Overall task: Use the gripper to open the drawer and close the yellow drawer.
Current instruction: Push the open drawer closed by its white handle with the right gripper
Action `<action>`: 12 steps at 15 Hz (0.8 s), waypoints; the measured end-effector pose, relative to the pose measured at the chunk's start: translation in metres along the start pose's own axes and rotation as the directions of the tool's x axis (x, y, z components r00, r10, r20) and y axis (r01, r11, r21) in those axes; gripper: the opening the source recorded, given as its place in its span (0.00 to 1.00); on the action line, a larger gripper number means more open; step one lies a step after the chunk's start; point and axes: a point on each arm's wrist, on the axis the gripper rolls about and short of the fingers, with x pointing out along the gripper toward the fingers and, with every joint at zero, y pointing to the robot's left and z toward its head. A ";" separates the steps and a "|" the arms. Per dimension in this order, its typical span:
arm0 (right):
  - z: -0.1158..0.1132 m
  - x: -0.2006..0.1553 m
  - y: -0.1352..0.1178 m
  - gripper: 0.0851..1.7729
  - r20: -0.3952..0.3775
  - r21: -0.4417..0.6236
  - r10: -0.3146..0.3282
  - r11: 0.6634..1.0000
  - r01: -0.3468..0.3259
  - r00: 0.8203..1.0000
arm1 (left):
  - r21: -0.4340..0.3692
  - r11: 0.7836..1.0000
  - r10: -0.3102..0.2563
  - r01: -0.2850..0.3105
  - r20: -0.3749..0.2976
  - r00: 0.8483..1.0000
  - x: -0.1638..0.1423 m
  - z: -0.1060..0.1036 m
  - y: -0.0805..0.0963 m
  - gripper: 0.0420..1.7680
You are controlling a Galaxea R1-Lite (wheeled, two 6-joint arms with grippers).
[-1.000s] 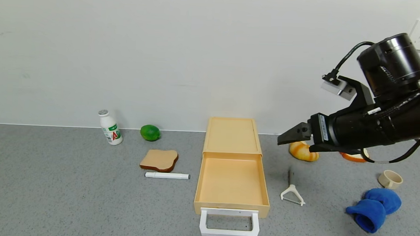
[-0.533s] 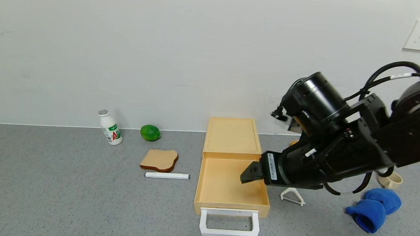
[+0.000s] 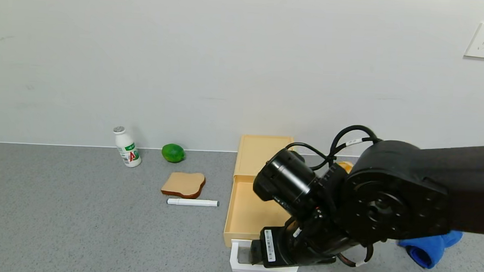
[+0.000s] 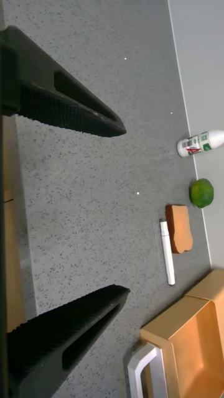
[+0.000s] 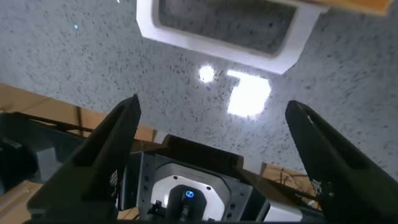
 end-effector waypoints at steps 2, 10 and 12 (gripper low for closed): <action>-0.006 0.013 0.006 0.96 -0.033 0.007 -0.022 1.000 0.023 0.999 | 0.000 1.000 0.000 0.000 0.000 1.000 0.000 0.000 0.000 0.97; -0.039 0.042 0.034 0.96 0.033 -0.013 -0.176 0.984 0.177 0.984 | 0.000 1.000 0.000 0.000 0.000 1.000 0.000 0.000 0.000 0.97; -0.049 0.045 0.039 0.96 0.057 0.002 -0.191 0.982 0.191 0.980 | 0.000 1.000 0.000 0.000 0.000 1.000 0.000 0.000 0.000 0.97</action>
